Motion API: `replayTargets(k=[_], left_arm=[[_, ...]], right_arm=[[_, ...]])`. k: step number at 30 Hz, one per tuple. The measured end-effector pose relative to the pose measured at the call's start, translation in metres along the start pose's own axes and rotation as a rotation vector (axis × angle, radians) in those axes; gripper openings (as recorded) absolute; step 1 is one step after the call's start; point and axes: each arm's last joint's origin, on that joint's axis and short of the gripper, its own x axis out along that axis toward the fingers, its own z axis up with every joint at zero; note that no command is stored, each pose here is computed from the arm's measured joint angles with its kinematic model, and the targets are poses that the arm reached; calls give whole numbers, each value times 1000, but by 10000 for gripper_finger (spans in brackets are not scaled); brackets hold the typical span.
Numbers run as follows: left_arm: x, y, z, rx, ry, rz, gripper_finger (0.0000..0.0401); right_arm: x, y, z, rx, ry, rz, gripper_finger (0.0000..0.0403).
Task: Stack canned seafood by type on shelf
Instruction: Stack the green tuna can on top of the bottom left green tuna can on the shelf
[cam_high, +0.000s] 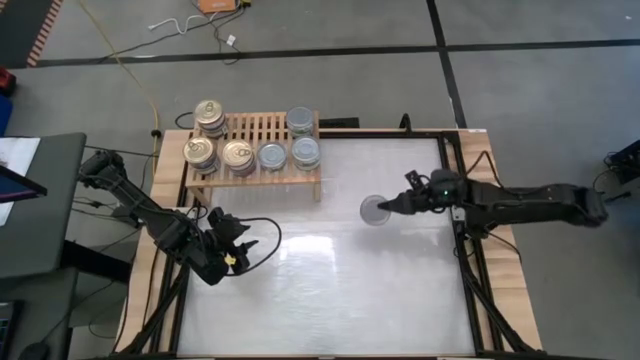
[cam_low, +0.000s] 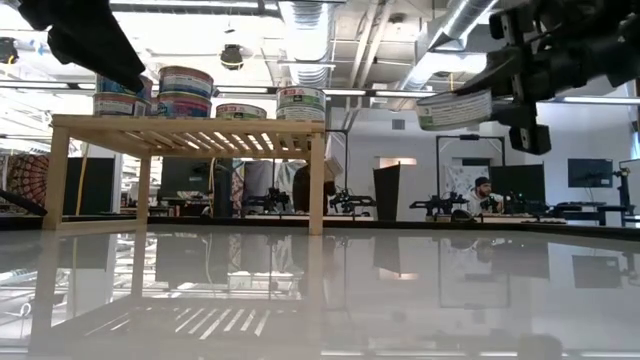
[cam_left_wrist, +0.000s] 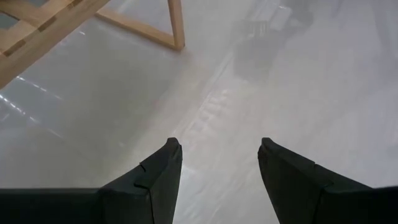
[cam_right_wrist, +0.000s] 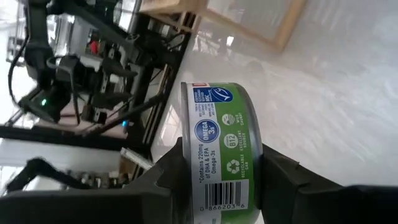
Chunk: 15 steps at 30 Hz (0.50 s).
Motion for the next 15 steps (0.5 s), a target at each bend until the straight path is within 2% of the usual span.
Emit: replayTargets(k=[4,6,9,15], left_arm=[[1,1,1,-66,-5,7,203],[2,1,2,-121,-7,13,203],[4,3,4,-171,-9,22,203],[5,3,5,-197,-11,29,203]], right_arm=[[1,-4,6,49,-23,-12,160],[2,-6,9,112,-42,-20,160],[4,-11,12,227,-90,-67,160],[12,-23,18,359,-264,-188,160]])
